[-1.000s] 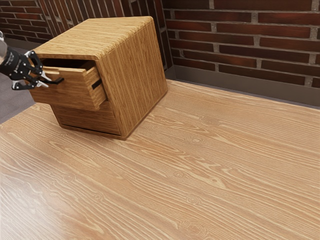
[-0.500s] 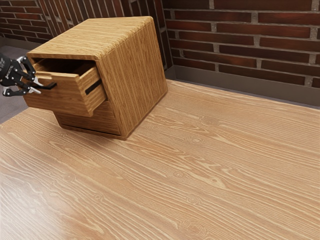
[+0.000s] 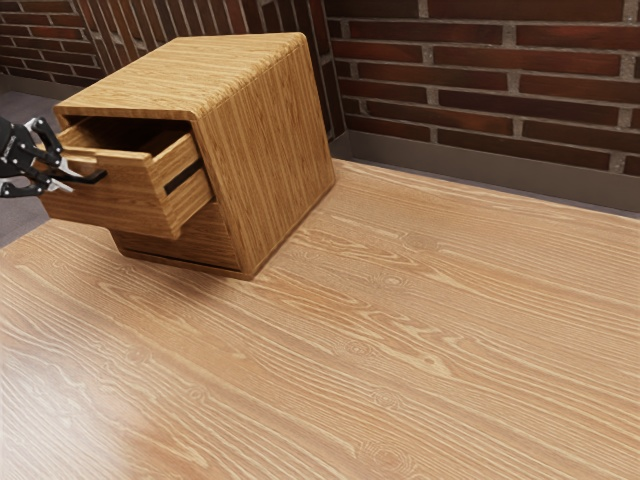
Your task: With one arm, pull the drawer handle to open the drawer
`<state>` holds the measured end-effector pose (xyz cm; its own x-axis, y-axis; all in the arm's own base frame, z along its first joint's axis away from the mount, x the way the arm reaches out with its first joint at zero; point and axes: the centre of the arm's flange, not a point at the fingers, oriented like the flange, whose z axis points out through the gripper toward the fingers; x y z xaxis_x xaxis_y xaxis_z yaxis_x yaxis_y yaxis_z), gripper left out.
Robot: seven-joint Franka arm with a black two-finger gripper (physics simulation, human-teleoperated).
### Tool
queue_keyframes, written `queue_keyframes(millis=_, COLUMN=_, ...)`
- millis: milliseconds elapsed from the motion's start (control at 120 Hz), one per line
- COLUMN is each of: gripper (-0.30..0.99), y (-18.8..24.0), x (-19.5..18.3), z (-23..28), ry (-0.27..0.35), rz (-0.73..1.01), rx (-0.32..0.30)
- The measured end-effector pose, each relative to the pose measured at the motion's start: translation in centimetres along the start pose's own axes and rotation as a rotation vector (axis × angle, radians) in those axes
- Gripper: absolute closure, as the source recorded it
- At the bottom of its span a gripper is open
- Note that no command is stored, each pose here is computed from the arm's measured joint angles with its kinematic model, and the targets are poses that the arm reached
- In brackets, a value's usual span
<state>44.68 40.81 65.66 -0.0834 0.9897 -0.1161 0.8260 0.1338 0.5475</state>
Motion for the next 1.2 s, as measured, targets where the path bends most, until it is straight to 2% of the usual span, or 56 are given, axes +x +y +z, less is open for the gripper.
queue_keyframes(millis=508, gripper=0.62, y=-2.2, x=-0.1, z=-2.9, ry=-0.039, rz=0.001, rx=0.005)
queue_keyframes(millis=1200, gripper=0.63, y=-4.5, x=-1.2, z=-4.4, ry=-0.07, rz=0.029, rx=0.022)
